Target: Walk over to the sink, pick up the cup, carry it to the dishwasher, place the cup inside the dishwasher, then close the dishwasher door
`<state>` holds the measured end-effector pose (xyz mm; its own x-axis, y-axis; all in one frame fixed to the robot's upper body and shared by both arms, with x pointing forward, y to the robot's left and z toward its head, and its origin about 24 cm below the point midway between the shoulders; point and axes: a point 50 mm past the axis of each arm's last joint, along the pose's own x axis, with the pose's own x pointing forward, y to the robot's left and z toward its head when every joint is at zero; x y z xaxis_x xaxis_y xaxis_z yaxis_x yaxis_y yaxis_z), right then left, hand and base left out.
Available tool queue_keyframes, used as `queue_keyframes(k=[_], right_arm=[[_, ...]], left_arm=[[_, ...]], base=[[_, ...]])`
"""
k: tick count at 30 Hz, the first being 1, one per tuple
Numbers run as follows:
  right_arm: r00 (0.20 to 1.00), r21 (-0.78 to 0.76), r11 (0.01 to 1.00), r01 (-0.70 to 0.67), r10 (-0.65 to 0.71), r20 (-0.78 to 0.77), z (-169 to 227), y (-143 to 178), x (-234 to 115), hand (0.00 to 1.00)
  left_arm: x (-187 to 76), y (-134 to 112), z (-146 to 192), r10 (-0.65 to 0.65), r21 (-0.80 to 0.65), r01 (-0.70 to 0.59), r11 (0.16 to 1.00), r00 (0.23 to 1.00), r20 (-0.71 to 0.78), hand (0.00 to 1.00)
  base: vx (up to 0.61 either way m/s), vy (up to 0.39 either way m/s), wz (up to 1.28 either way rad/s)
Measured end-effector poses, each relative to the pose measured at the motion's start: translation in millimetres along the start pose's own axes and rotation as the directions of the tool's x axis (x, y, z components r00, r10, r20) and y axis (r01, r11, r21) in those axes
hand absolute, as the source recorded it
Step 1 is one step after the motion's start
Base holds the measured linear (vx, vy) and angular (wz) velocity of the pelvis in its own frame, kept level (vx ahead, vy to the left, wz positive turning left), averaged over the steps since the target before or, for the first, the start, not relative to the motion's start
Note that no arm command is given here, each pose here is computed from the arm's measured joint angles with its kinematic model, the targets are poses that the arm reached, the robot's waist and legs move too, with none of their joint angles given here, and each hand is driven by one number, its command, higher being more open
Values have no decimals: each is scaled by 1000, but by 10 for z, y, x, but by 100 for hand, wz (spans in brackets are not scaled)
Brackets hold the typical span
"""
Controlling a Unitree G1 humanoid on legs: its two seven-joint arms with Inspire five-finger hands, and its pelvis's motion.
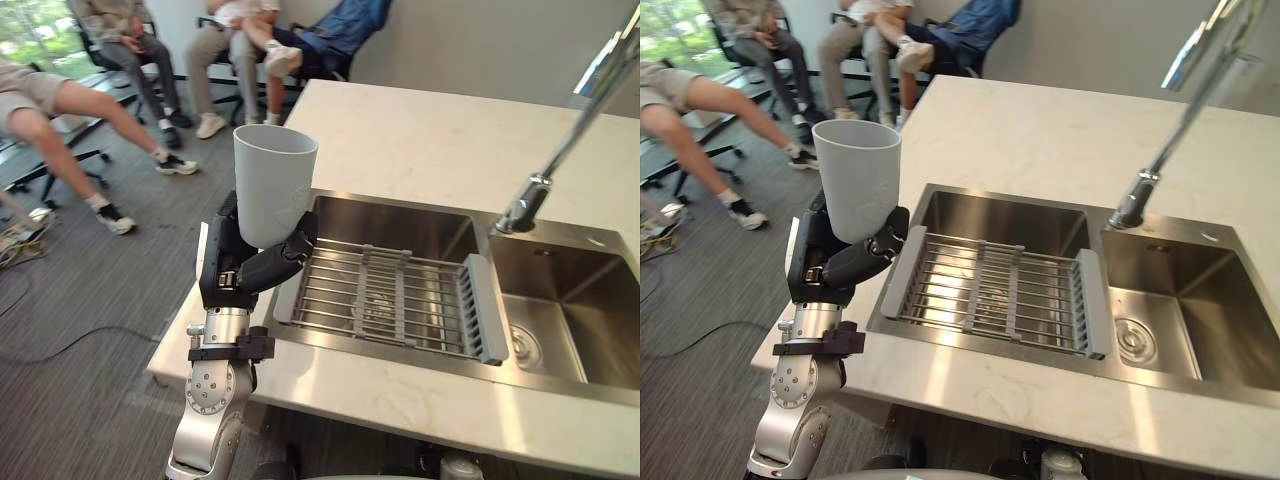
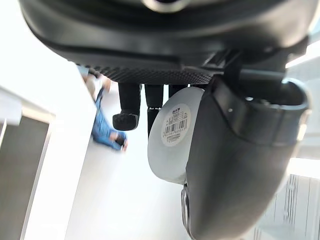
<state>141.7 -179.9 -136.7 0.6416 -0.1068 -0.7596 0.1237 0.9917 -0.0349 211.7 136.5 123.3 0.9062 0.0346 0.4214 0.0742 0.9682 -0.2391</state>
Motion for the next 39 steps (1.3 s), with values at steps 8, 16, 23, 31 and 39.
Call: queue_keyframes(k=[8, 16, 23, 31, 39], right_arm=[[996, -7, 1000, 13, -13, 91, 285, 38, 68, 100], [990, 23, 997, 74, -76, 120, 316, -145, 30, 100], [993, 78, 997, 21, -30, 118, 229, -28, -18, 100], [975, -47, 979, 201, -195, 107, 91, -586, -102, 100], [997, -161, 985, 70, -62, 54, -146, -269, -172, 100]], left_arm=[[-52, -345, -86, -108, -116, 102, 988, 993, -42, 0], [127, -607, 2, -251, -166, 255, 952, 967, 44, 0], [118, -473, -205, -211, -124, 203, 971, 976, -54, 0], [14, -326, -265, -170, -47, 166, 985, 981, -97, 0], [-144, -219, -340, -126, 6, 129, 992, 979, -159, 0]], base=[[-228, -213, 113], [-109, 37, 98], [-39, 149, 33], [-58, 22, 10], [11, 2, 4]])
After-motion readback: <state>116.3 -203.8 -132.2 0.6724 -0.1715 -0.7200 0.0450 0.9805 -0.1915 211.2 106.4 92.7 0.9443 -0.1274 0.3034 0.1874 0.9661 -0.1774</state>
